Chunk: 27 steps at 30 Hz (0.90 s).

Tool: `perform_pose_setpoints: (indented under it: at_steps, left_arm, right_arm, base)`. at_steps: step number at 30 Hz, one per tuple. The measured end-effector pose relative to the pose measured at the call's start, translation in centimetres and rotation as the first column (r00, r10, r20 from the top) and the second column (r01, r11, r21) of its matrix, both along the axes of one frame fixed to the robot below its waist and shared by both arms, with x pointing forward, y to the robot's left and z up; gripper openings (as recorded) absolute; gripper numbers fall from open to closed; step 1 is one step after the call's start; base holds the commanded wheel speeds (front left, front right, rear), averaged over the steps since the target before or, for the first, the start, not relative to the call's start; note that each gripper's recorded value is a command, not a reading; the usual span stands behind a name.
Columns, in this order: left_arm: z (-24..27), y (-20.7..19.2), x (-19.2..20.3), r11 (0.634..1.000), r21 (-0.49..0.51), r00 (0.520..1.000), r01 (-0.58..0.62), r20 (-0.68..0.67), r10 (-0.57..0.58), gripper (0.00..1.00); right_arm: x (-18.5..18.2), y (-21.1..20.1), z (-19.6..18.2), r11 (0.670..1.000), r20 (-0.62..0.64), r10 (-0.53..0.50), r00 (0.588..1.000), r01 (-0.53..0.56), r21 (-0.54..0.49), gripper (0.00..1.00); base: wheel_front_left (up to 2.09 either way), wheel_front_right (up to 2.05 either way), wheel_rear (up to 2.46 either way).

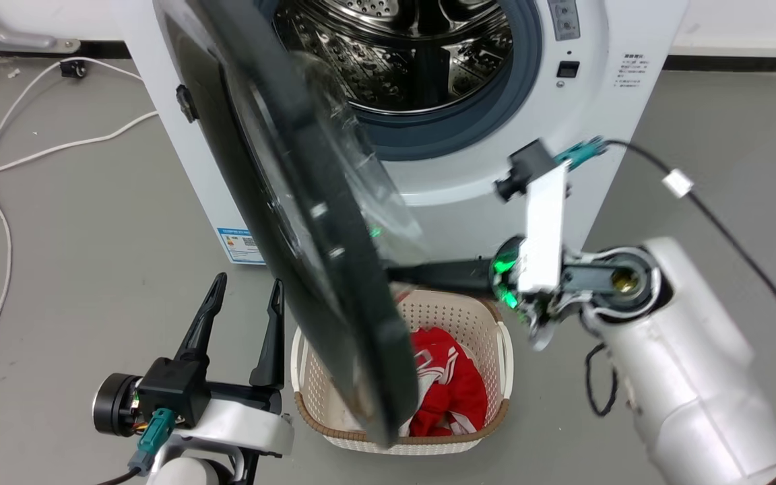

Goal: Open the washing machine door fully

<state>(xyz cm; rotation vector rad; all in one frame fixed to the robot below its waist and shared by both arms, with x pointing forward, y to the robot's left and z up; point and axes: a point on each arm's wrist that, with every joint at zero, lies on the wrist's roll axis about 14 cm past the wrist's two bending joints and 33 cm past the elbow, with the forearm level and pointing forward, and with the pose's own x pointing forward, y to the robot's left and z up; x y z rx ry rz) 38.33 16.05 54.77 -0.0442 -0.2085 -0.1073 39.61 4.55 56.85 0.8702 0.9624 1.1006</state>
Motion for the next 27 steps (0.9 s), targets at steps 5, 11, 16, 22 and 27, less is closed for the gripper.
perform_pose_setpoints:
  at_steps: [5,11,16,22,27]
  left_arm:
    - [0.0,0.2,-0.4,1.000,-0.001,1.000,-0.007,-0.002,0.007,1.00]
    - [0.0,0.3,-0.6,1.000,-0.003,1.000,-0.012,0.001,0.012,1.00]
    - [0.1,0.3,-0.6,1.000,-0.010,1.000,-0.013,0.003,0.013,1.00]
    - [0.0,0.1,-0.8,1.000,-0.011,1.000,-0.010,0.000,0.010,1.00]
    - [0.3,0.1,-0.8,1.000,-0.009,1.000,-0.008,0.007,0.008,1.00]
  right_arm:
    - [-1.6,1.8,-0.2,1.000,0.016,0.023,1.000,-0.024,0.020,0.00]
    - [0.3,1.1,0.3,0.984,0.046,-0.162,0.986,0.158,0.084,0.00]
    - [3.6,-2.7,0.1,0.884,0.050,-0.453,0.890,0.442,0.150,0.00]
    - [5.3,-9.3,-1.5,0.678,-0.019,-0.720,0.694,0.708,0.199,0.00]
    - [4.1,-14.8,-3.8,0.488,-0.088,-0.855,0.511,0.850,0.200,1.00]
  base:
    - [0.00,0.00,0.00]
    - [0.00,0.00,0.00]
    - [0.00,0.00,0.00]
    - [0.00,0.00,0.00]
    - [0.00,0.00,0.00]
